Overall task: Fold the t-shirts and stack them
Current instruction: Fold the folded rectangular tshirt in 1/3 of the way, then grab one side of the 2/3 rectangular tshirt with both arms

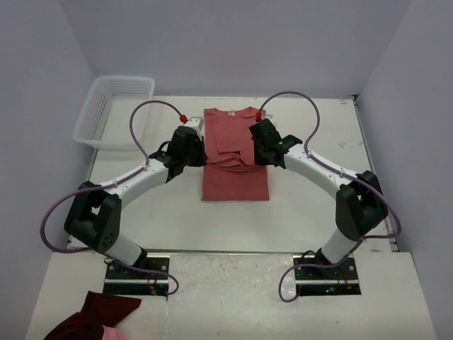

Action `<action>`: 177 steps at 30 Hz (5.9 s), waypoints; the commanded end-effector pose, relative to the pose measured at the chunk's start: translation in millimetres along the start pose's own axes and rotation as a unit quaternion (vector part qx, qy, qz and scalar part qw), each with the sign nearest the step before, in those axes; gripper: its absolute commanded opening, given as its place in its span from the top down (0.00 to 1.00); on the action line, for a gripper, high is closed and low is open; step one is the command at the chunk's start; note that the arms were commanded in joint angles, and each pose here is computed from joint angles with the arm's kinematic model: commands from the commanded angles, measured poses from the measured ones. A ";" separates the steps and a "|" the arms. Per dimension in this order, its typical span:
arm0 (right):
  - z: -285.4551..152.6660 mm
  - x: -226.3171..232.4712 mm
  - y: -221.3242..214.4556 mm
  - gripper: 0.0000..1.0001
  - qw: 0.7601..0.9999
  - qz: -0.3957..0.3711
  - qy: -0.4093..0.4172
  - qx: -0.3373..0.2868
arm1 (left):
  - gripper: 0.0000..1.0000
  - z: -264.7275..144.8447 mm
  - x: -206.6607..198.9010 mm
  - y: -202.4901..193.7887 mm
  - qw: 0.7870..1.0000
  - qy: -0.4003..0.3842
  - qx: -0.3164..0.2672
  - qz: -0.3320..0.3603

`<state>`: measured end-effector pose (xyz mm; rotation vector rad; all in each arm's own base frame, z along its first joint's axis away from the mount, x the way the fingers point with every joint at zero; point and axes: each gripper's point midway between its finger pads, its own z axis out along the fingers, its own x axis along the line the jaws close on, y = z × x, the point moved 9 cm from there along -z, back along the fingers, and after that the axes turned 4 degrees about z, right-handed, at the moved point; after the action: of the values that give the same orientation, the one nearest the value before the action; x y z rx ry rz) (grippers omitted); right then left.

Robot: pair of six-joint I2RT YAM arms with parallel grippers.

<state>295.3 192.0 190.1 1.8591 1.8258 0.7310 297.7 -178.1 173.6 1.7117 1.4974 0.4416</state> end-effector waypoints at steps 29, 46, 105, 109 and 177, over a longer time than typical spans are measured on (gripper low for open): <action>-19.8 -53.4 97.1 0.07 0.998 0.043 -0.001 -0.054 | 0.28 -2.8 1.2 123.2 0.990 -0.093 -0.107 0.001; 43.5 -8.4 -31.5 1.00 0.986 0.049 0.106 0.116 | 1.00 84.1 -45.9 23.9 0.969 -0.246 -0.005 0.015; 58.9 -18.2 -105.5 1.00 0.982 0.075 0.040 0.167 | 1.00 -8.4 3.9 -37.2 0.994 -0.106 -0.017 -0.008; 57.1 -17.9 -105.3 1.00 0.982 0.075 0.038 0.166 | 1.00 -5.6 6.7 -49.2 0.994 -0.105 0.002 -0.012; -59.1 -18.0 -179.4 0.97 0.990 0.091 0.038 0.102 | 1.00 -104.7 12.2 -174.6 0.982 -0.097 0.114 -0.111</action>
<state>123.7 188.5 109.7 2.2018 1.9095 0.7005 110.6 -134.1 101.4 1.7125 1.6097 -0.0179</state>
